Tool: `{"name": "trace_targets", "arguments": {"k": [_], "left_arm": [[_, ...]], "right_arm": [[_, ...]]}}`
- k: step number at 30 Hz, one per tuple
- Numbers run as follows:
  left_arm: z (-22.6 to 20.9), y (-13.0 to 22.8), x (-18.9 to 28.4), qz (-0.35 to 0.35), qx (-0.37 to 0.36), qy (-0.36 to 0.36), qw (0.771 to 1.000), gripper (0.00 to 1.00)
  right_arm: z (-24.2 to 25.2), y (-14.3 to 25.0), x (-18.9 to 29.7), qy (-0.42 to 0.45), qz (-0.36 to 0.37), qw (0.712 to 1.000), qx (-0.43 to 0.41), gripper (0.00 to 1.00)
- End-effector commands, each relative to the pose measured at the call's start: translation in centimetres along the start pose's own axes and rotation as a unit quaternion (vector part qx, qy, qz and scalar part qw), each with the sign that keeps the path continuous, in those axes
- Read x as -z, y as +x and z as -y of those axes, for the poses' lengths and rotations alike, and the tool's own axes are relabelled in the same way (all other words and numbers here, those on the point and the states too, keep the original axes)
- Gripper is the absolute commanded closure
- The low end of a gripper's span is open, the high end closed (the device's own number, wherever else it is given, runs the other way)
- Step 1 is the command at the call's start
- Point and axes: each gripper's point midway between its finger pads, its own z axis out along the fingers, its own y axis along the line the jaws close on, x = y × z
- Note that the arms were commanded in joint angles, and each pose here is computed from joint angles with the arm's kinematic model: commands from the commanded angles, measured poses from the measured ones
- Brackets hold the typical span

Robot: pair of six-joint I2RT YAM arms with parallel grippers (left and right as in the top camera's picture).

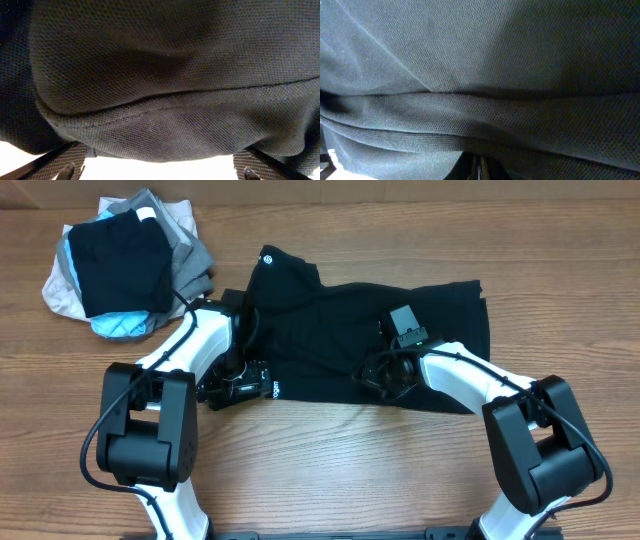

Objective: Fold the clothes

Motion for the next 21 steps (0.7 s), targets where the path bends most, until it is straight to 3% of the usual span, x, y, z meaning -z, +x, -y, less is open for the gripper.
{"name": "trace_targets", "arguments": {"k": [1, 10, 21], "left_arm": [[-1.0, -0.2, -0.7, -0.004, 0.008, -0.014, 1.000, 0.03], [-2.4, -0.8, -0.6, 0.005, 0.018, -0.038, 0.999, 0.01], [-5.0, -1.8, -0.7, 0.008, 0.061, -0.033, 0.998, 0.04]], "right_arm": [[3.9, -2.0, -0.4, 0.082, 0.048, 0.995, -0.019, 0.93], [7.9, -5.2, 1.4, 0.110, 0.078, 0.988, -0.072, 0.90], [9.6, -6.3, 3.6, 0.115, 0.054, 0.987, -0.094, 0.87]]}}
